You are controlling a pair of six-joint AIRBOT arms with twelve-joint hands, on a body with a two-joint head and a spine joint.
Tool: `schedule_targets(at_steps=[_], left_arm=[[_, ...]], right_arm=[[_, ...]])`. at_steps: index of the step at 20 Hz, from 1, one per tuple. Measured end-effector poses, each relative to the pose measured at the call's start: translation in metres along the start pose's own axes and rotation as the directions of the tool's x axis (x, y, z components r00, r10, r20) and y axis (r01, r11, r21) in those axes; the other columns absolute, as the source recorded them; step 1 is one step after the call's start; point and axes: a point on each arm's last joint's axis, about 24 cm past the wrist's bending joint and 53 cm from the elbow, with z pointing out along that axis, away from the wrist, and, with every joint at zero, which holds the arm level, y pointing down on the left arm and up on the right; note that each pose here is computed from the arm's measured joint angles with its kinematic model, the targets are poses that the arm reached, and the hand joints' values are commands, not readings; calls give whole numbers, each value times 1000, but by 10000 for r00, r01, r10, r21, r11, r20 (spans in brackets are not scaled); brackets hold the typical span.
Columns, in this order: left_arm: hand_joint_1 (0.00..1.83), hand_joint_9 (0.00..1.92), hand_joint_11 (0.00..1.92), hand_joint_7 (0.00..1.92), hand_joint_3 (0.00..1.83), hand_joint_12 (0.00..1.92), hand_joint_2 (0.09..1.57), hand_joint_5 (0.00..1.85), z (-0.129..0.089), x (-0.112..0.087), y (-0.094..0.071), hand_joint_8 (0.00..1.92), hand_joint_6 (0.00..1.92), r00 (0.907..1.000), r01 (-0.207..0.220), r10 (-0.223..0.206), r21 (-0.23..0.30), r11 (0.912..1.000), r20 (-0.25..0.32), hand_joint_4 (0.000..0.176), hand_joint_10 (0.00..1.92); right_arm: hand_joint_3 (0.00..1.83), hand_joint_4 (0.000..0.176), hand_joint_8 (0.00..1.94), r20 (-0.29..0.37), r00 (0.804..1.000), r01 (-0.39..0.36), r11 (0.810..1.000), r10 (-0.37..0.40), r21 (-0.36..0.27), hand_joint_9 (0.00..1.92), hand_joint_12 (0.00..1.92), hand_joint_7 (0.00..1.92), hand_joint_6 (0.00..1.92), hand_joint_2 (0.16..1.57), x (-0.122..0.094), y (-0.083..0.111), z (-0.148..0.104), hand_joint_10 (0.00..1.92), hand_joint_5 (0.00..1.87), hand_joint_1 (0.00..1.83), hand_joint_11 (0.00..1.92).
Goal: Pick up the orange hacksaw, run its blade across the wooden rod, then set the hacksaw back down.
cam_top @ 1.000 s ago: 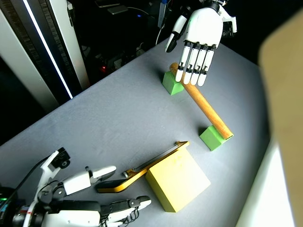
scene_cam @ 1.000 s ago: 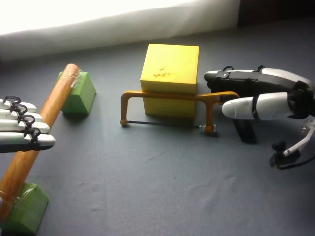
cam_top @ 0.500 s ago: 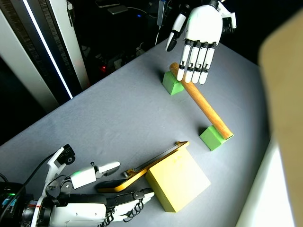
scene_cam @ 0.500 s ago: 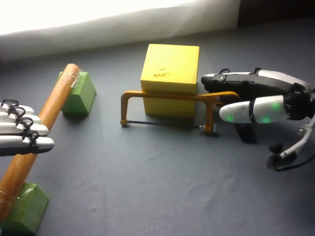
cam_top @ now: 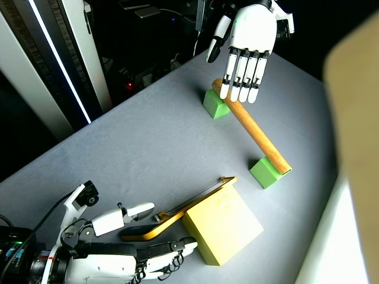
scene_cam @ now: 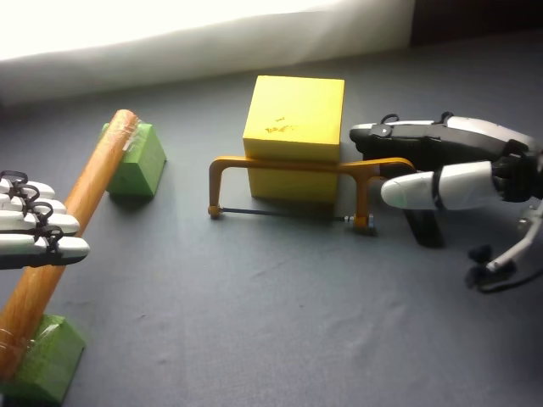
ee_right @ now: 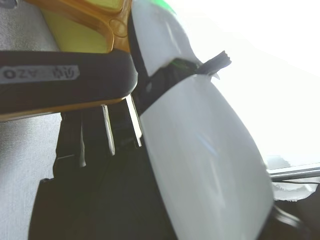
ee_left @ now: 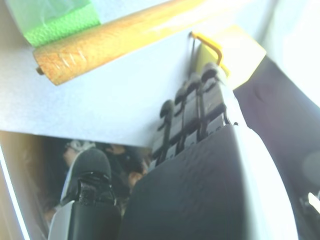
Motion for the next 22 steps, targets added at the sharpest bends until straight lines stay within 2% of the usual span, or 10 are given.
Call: schedule_targets(at_steps=[2,5,7,9,11,15,22], left_arm=[[115,44,17,52,0,10,1327,65,0,0,1,3,6,10000,1,-1,-45,10000,11,0,6],[117,37,8,57,0,4,1328,63,-1,-3,5,2,2,9999,-35,38,-229,9997,106,0,1],[106,21,0,50,1,0,1333,53,-3,-5,8,3,4,9999,-67,71,-382,9992,125,0,2],[71,3,0,33,4,0,1341,28,-3,-5,11,1,2,9998,-127,134,-514,9986,138,0,0],[96,31,9,57,0,4,1324,46,-3,-4,13,7,5,9999,-109,117,-627,9980,120,0,8],[97,42,7,68,0,3,1321,63,-2,-3,10,7,8,9999,-98,104,-553,9984,108,0,8],[72,48,14,70,0,9,1325,71,-3,-5,5,3,2,9998,-133,142,-461,9988,172,0,5]], right_arm=[[2,0,0,70,9993,358,9988,-360,324,245,908,227,1,1153,-6,6,-2,0,254,995,0],[0,0,7,224,9985,488,9980,-497,399,261,938,256,6,1146,-13,11,-4,4,270,997,0],[0,0,4,0,9972,744,9940,-746,799,261,913,262,6,1147,-10,4,-4,2,283,1017,0],[0,0,7,-402,9935,1107,9867,-1066,1192,292,975,297,6,1134,-2,1,-3,7,310,1014,0],[6,0,2,-431,9926,1174,9867,-1132,1128,297,975,276,0,1156,-3,7,-1,7,285,994,0],[2,0,0,-437,9900,1389,9818,-1343,1292,272,953,261,1,1147,-7,4,-1,3,277,996,0],[0,0,3,-705,9889,1379,9844,-1307,1092,279,980,265,1,1137,8,4,19,3,270,1009,0]])
